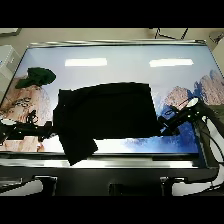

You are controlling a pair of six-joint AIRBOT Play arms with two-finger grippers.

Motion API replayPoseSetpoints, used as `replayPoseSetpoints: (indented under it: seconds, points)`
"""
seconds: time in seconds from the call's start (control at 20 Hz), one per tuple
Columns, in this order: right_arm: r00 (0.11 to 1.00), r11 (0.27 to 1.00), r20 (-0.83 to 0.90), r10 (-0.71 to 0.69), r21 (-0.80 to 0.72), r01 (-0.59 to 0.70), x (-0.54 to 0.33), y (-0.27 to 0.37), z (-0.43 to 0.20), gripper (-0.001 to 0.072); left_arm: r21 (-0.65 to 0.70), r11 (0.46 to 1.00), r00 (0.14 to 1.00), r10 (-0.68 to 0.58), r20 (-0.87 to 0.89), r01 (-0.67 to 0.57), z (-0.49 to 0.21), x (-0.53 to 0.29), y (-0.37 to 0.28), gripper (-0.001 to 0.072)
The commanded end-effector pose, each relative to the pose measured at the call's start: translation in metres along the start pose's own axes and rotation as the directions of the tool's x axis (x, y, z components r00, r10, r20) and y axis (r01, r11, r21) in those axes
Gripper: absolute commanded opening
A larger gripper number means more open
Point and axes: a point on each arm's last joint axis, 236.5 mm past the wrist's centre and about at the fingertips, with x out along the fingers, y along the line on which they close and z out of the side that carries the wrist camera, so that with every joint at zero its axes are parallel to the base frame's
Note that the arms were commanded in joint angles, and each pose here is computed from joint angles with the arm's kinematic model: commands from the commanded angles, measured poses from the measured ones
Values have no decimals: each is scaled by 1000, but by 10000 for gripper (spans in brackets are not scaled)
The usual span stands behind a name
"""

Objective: Fold the clothes and pants, and hang the long-sleeved shirts on hangers.

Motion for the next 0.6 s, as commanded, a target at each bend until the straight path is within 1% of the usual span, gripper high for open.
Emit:
replayPoseSetpoints:
  seconds: [0.0, 0.1, 0.2, 0.25, 0.3, 0.35, 0.4, 0.45, 0.5, 0.55]
  points:
    - [999, 999, 36, -14, -42, 15, 12, 16, 6, 43, 12, 1000, 1000, -17, -3, 17, -2, -4, -8, 24]
    - [996, 997, 90, -1, -78, 8, -4, 30, 11, 42, 52, 998, 999, -21, 32, 19, 7, -16, -19, 23]
    - [970, 981, 241, 22, -194, 25, -54, 57, 26, 42, 163, 986, 991, -43, 128, 22, 32, -52, -54, 23]
    - [931, 962, 361, 46, -267, 56, -96, 78, 37, 42, 234, 972, 975, -73, 210, 23, 49, -80, -83, 23]
    - [868, 937, 491, 79, -333, 104, -146, 102, 43, 41, 337, 941, 938, -125, 323, 9, 67, -123, -125, 23]
    - [755, 907, 644, 126, -382, 175, -212, 131, 42, 41, 442, 897, 877, -195, 439, -22, 78, -173, -174, 23]
    - [603, 880, 777, 179, -401, 255, -281, 158, 32, 42, 552, 830, 775, -297, 557, -78, 77, -237, -234, 23]
    - [395, 847, 884, 250, -397, 354, -361, 185, 5, 42, 629, 760, 649, -396, 649, -164, 63, -300, -289, 24]
    - [188, 817, 929, 320, -370, 442, -430, 208, -35, 42, 678, 671, 497, -497, 711, -300, 32, -367, -341, 24]
    - [0, 797, 925, 380, -328, 508, -487, 224, -86, 42, 688, 594, 377, -575, 726, -417, -6, -415, -377, 24]
